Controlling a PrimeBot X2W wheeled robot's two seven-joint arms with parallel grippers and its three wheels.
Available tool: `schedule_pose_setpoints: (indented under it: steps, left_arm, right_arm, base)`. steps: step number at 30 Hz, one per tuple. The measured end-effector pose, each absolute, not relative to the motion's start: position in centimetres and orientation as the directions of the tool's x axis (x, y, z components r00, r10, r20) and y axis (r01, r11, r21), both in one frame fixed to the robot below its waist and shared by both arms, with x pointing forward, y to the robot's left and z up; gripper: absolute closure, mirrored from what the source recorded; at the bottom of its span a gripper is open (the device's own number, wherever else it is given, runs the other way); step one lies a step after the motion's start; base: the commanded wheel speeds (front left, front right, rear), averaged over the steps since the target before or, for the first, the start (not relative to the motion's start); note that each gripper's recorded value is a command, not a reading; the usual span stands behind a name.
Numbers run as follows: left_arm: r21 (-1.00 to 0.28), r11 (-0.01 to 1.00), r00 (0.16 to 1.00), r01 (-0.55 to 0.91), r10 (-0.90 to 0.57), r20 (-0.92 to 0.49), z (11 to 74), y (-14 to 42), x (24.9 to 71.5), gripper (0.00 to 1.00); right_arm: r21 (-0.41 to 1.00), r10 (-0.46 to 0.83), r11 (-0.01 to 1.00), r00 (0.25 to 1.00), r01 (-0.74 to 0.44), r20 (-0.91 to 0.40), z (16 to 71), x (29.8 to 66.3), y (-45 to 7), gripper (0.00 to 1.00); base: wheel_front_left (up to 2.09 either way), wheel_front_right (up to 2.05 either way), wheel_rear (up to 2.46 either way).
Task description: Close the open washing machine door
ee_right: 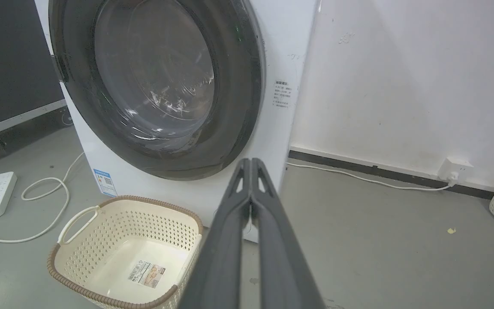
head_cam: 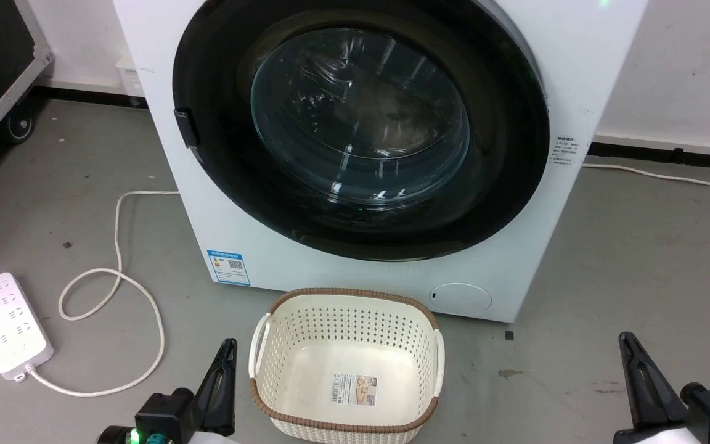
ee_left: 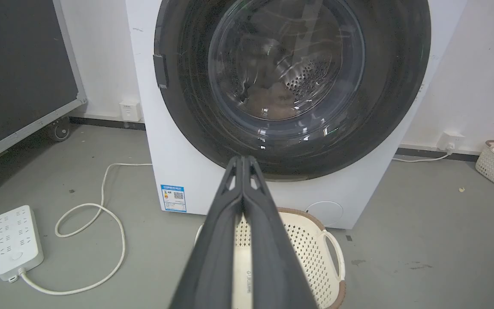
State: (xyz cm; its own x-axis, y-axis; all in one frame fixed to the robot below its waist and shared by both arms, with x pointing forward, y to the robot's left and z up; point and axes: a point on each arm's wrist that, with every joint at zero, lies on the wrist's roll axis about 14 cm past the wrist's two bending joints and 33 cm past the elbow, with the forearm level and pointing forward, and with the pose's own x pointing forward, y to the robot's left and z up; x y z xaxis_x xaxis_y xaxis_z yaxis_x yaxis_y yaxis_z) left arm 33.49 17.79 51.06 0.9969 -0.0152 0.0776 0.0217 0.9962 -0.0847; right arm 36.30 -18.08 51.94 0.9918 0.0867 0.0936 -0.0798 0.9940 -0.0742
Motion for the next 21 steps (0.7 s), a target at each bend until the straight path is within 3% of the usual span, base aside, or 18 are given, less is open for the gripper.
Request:
schedule_pose_setpoints:
  steps: [21]
  left_arm:
    - [-0.058, 0.998, 0.998, 0.02, -0.017, 0.052, 51.14, 17.79, 34.15, 1.0]
  right_arm:
    - [-0.073, 0.094, 0.993, 0.993, -0.089, 0.067, 51.86, 36.37, -17.71, 1.0]
  base:
    - [0.0, 0.0, 0.0]
